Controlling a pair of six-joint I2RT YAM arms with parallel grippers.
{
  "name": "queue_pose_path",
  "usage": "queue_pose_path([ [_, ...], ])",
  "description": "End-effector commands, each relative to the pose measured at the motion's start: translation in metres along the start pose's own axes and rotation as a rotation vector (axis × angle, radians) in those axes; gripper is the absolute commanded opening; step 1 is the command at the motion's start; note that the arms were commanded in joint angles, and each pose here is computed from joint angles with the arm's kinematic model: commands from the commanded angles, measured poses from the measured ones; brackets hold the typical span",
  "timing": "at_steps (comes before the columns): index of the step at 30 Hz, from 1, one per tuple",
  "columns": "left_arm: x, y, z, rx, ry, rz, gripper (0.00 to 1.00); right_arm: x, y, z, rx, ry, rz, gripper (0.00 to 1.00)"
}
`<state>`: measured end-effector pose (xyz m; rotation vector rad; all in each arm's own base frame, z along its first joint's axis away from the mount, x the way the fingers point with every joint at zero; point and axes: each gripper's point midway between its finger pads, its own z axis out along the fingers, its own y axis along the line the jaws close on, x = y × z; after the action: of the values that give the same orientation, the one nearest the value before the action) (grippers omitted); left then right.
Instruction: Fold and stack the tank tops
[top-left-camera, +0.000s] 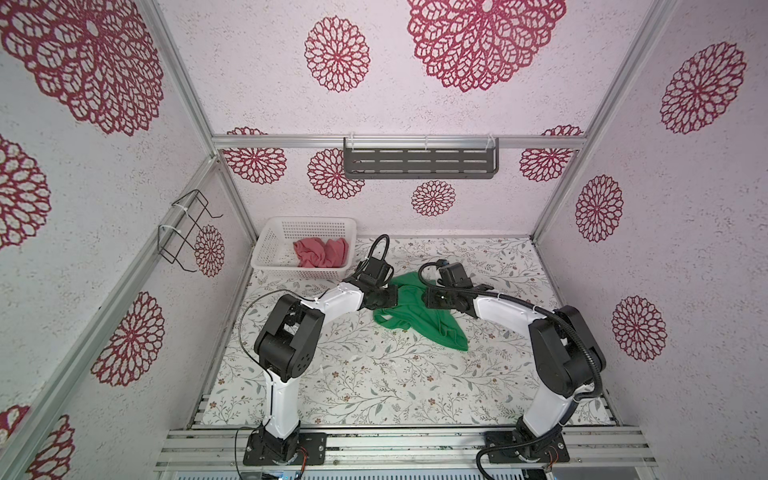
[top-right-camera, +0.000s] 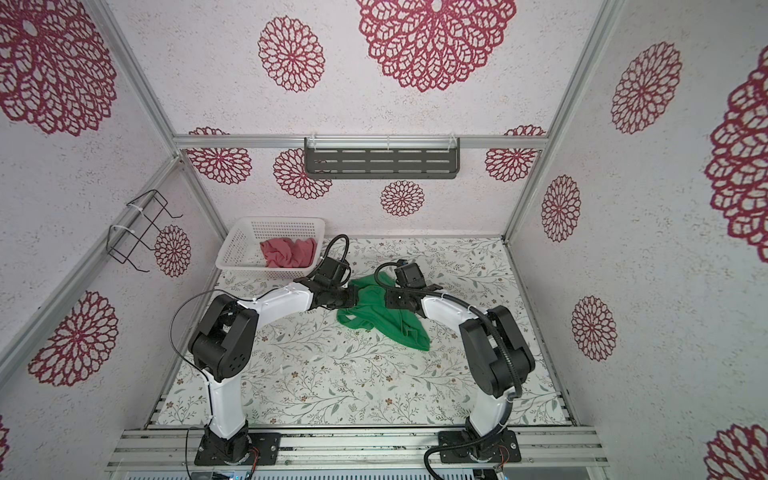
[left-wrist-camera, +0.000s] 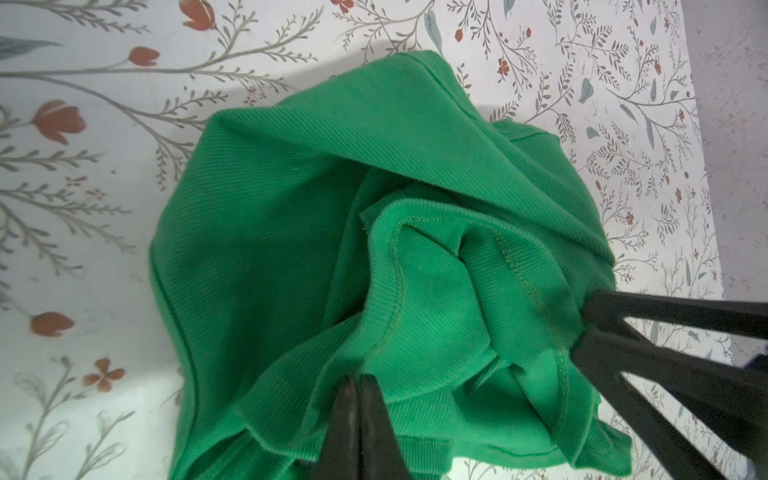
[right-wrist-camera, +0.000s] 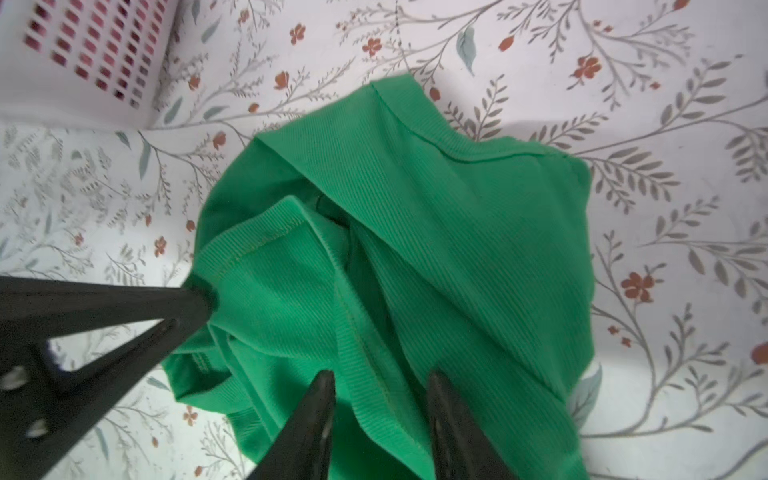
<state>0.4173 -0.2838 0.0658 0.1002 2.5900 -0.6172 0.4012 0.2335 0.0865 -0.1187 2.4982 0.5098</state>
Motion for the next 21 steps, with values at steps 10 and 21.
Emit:
queue_pose_path([
  [10,-0.023,-0.044,-0.091,0.054,-0.148,0.105,0.0,-0.006,-0.006,-0.059,0.052,-0.068,-0.047,0.0],
  [21,-0.003,-0.03,-0.085,0.034,-0.126,0.027,0.17,0.067,-0.026,-0.12,0.024,-0.008,-0.068,0.0],
])
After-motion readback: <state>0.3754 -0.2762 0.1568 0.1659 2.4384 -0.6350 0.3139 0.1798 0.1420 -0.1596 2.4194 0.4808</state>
